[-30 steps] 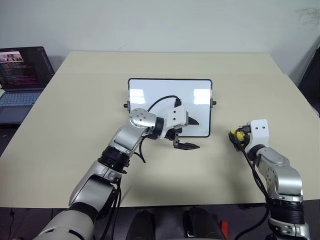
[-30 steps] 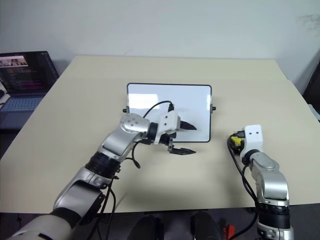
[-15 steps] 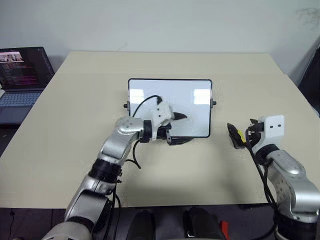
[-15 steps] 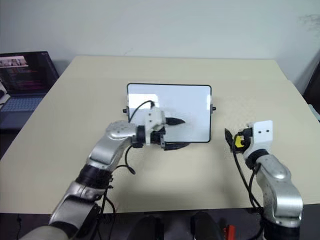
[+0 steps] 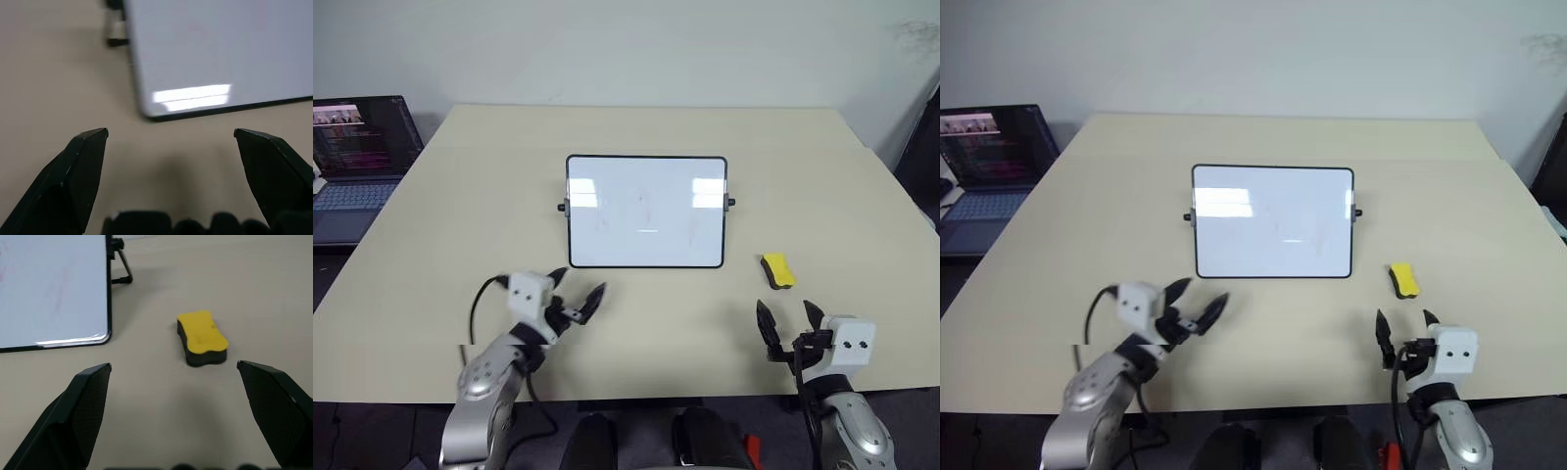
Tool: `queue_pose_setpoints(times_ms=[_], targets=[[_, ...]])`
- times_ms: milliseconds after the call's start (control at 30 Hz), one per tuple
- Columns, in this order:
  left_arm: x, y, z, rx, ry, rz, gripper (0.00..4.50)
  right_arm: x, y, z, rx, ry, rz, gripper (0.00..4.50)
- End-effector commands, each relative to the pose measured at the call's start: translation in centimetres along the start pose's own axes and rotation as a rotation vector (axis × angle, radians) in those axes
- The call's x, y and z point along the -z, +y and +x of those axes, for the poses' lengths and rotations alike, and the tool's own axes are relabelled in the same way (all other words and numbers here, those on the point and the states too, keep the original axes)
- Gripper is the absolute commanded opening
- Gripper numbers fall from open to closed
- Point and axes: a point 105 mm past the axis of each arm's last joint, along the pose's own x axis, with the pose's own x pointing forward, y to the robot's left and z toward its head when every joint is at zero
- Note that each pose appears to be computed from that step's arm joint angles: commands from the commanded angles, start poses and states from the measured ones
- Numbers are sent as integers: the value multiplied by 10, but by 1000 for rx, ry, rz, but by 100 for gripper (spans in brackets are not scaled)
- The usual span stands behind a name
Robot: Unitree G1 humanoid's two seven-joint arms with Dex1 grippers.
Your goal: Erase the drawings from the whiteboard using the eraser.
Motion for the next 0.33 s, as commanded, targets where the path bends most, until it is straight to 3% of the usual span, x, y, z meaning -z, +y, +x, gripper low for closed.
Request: queue_pose_setpoints(times_ms=[33, 133, 333], targets=[[-29, 8, 4, -73, -122, 49, 450, -13, -1, 6, -35, -65, -51, 449], [-40, 9, 9, -104, -163, 61, 450, -14, 0, 4, -48, -64, -62, 449], [-35, 8, 11, -159, -145, 53, 450, -3, -1, -3, -41, 12, -82, 449]])
